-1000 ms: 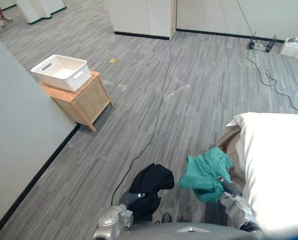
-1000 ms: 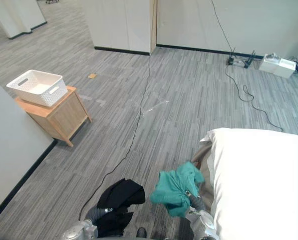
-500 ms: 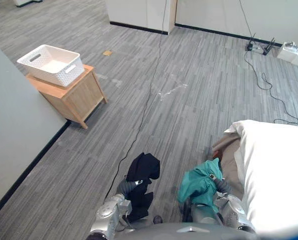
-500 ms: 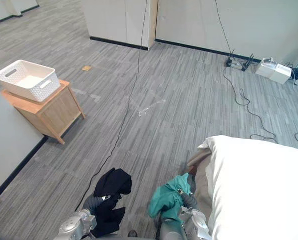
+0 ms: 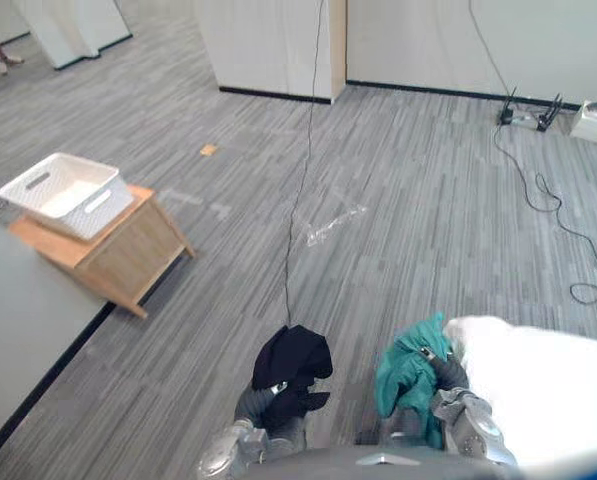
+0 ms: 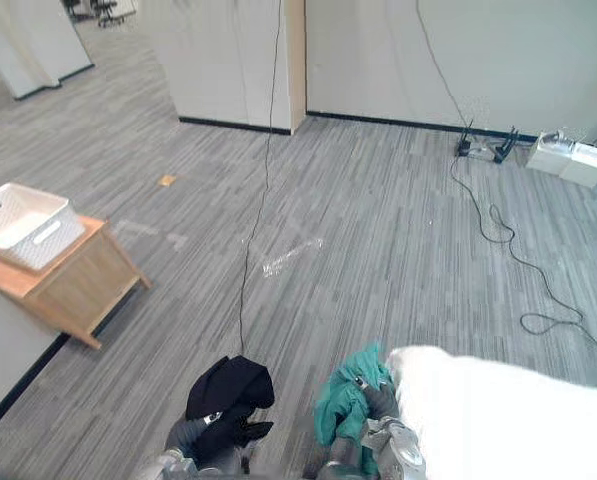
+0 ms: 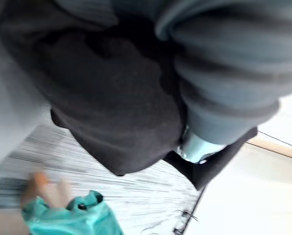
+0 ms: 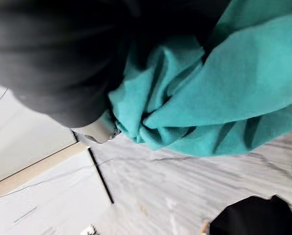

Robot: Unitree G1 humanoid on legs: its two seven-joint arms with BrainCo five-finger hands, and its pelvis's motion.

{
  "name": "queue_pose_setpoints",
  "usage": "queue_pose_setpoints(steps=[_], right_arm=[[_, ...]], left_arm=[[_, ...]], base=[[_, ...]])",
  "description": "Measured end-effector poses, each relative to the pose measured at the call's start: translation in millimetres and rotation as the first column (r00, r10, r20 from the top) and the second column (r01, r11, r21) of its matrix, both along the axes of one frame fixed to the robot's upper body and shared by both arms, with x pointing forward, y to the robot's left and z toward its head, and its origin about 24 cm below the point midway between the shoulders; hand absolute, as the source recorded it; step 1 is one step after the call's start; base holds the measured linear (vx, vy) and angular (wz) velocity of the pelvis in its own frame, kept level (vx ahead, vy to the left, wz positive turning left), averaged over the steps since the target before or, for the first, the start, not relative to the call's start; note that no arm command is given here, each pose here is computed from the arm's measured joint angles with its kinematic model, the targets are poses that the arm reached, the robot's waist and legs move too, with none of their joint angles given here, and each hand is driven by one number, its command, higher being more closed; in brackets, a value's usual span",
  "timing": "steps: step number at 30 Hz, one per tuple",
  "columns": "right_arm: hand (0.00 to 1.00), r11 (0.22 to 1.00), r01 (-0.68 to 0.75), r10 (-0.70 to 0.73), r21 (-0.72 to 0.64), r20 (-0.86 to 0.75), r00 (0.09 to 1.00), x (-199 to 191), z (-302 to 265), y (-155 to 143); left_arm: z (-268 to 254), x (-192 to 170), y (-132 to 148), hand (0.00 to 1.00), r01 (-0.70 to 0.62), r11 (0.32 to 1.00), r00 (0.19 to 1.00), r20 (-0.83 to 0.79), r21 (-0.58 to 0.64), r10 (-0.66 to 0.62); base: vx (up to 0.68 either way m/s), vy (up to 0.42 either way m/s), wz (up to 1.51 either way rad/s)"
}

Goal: Tidy the bed and pick cloth on bed and put in laundry

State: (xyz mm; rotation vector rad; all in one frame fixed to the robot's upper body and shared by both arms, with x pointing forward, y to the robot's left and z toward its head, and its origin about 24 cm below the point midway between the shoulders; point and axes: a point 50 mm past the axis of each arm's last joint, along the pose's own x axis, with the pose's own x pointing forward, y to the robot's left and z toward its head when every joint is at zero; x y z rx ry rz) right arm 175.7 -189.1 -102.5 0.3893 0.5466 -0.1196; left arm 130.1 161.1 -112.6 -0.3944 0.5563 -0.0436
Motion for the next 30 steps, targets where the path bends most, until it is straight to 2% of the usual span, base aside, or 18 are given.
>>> queue_pose_setpoints(steps=[4, 7, 9, 11, 14, 18, 24, 26, 30], right_arm=[[1.0, 1.0, -0.002, 0.003, -0.024, 0.03, 1.0, 12.7, 6.2, -7.3], [1.0, 0.999, 0.032, -0.032, -0.02, 0.018, 0.999, -0.6, -1.8, -19.7], [1.0, 0.999, 0.051, -0.051, -0.004, -0.024, 0.998, -30.2, -15.0, -18.8], [1.0, 0.998, 0.061, -0.061, -0.009, -0.045, 0.997, -35.7, -18.5, -18.8], [1.0, 0.999, 0.032, -0.033, -0.014, -0.051, 0.998, -39.6, -19.2, -11.0], [1.0, 1.0, 0.007, -0.008, -0.017, -0.049, 0.999, -48.8, -18.6, -9.7], [1.0, 1.0, -0.008, 0.009, -0.014, 0.013, 1.0, -64.4, -13.5, -3.2], [1.0, 1.0, 0.007, -0.005, -0.027, 0.079, 0.997, -49.7, -1.3, -4.8], [1.0, 1.0, -0.026, 0.029, -0.017, 0.173, 0.984, -28.7, 18.8, 4.2]], left_arm=[[6.5, 13.8, 0.8, 1.0, -0.046, 0.998, 0.997, 0.054, -0.038, 0.048], [6.7, 14.5, 5.2, 1.0, -0.088, 0.995, 0.994, 0.057, -0.049, 0.091], [1.2, 9.4, 8.7, 1.0, -0.1, 0.994, 0.995, 0.024, -0.039, 0.101], [2.0, 18.7, 10.6, 1.0, -0.082, 0.996, 0.996, 0.027, -0.026, 0.082], [-5.9, 6.9, 20.0, 1.0, -0.089, 0.996, 0.996, -0.032, 0.009, 0.089], [-6.2, 7.3, 19.4, 1.0, -0.077, 0.997, 0.996, -0.037, 0.016, 0.078], [-0.7, 24.5, 19.6, 1.0, -0.09, 0.996, 0.996, -0.013, 0.011, 0.09], [2.0, 25.5, 0.6, 1.0, -0.104, 0.993, 0.994, 0.009, -0.058, 0.105], [4.7, 24.7, -5.6, 1.0, -0.143, 0.985, 0.989, 0.028, -0.1, 0.147]], base=[[0.53, -0.085, -0.54], [0.53, 0.034, -0.34], [0.81, 0.038, 0.17], [0.78, -0.032, 0.45], [0.66, -0.048, 0.19], [0.58, -0.131, 0.28], [0.46, -0.434, 0.75], [0.53, -0.543, 0.45], [0.32, -0.348, 0.92]])
